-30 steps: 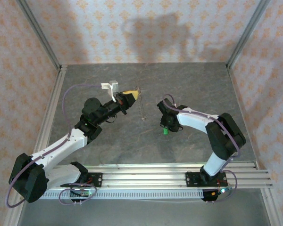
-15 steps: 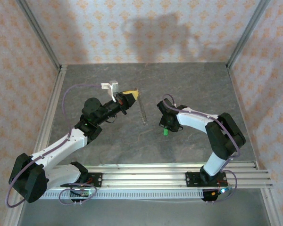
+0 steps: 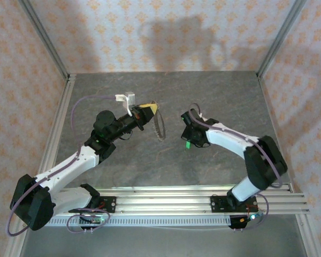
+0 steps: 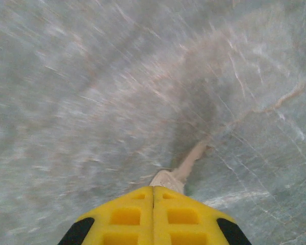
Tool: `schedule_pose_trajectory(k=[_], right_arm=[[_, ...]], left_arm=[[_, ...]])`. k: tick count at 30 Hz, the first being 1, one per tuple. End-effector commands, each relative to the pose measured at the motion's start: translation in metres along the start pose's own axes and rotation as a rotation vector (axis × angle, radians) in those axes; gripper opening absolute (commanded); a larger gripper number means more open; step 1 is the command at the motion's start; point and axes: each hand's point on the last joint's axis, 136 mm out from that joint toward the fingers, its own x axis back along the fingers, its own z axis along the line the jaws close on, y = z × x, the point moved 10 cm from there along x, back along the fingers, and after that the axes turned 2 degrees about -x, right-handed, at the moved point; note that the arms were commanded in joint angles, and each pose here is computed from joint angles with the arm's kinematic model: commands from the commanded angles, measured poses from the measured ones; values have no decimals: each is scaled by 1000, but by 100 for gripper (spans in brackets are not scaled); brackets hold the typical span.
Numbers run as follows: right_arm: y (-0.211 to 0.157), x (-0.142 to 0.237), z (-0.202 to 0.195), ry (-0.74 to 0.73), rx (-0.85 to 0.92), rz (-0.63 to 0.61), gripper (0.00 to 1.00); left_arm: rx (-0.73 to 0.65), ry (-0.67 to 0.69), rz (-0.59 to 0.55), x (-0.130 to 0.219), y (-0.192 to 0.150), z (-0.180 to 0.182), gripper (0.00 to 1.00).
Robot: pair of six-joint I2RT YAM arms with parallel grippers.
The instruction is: Put the keys on the keyring
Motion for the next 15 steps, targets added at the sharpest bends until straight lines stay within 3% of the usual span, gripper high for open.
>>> schedule_pose_trajectory(k=[1,8,15], right_arm=[[18,28,1,137,-29,-89,0],[50,82,-6,396,-86,-213,0],[75,141,-1,658,-32,-331,0]], left_arm=[[-64,-56,-44,-1,23,-14,0],[-90,-68,5,-16,28,-15,0],[-121,-121,59,-32,36,-24,0]])
